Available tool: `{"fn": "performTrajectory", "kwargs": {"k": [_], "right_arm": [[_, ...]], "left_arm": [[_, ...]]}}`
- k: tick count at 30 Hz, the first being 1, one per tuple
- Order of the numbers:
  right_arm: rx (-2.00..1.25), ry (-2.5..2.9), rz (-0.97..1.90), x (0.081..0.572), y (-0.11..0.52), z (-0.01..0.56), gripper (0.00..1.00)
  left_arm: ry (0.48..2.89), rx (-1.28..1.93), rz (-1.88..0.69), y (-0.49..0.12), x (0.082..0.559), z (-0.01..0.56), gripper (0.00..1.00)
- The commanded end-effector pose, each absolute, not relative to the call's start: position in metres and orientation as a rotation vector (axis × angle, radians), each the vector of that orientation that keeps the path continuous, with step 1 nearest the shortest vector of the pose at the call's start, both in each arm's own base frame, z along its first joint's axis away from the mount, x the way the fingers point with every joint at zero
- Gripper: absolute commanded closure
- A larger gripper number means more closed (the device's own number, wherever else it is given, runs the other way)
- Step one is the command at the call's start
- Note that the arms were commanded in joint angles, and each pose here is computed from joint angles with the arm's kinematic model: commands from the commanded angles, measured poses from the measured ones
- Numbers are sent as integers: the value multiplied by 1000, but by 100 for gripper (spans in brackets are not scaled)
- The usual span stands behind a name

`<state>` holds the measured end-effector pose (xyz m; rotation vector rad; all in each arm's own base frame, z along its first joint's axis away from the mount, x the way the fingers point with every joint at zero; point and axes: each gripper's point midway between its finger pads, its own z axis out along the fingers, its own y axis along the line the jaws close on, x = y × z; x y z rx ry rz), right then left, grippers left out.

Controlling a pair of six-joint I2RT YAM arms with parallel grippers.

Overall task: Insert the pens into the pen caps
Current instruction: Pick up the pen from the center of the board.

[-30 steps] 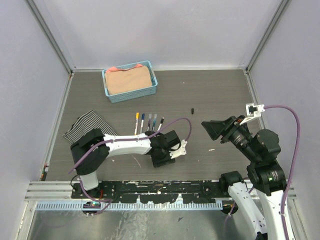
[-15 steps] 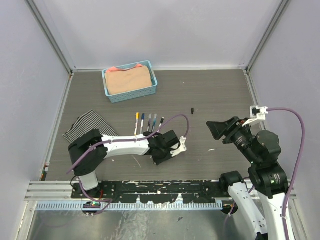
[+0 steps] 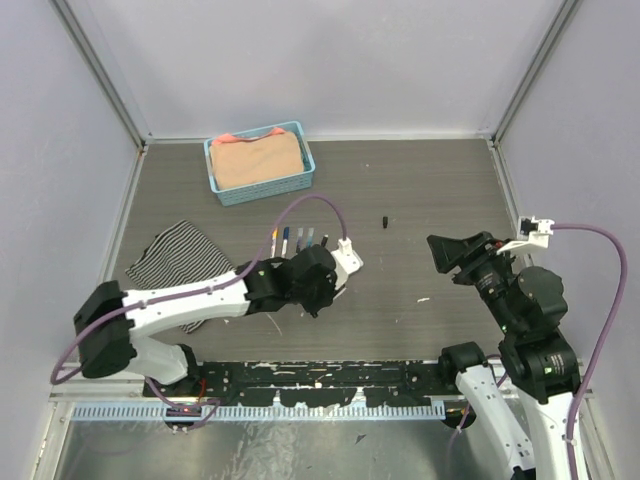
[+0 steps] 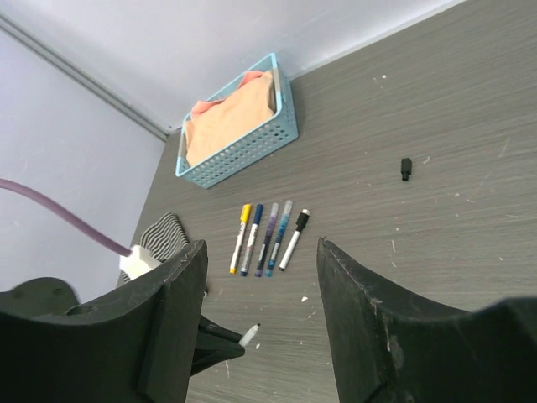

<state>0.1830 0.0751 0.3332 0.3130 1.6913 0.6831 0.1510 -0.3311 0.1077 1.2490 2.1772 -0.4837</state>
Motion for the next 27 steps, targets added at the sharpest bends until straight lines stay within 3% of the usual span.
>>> {"fn": "performTrajectory", "kwargs": {"k": [1, 15, 27], "right_arm": [[261, 1621, 790, 192, 92, 364, 40], [338, 1715, 1061, 208, 128, 313, 39], [352, 1737, 1157, 224, 163, 289, 39]], "left_arm": [[2099, 1063, -599, -343, 157, 159, 100], [2088, 854, -766, -341, 149, 215, 100], [2085, 826, -754, -340, 152, 230, 99]]}}
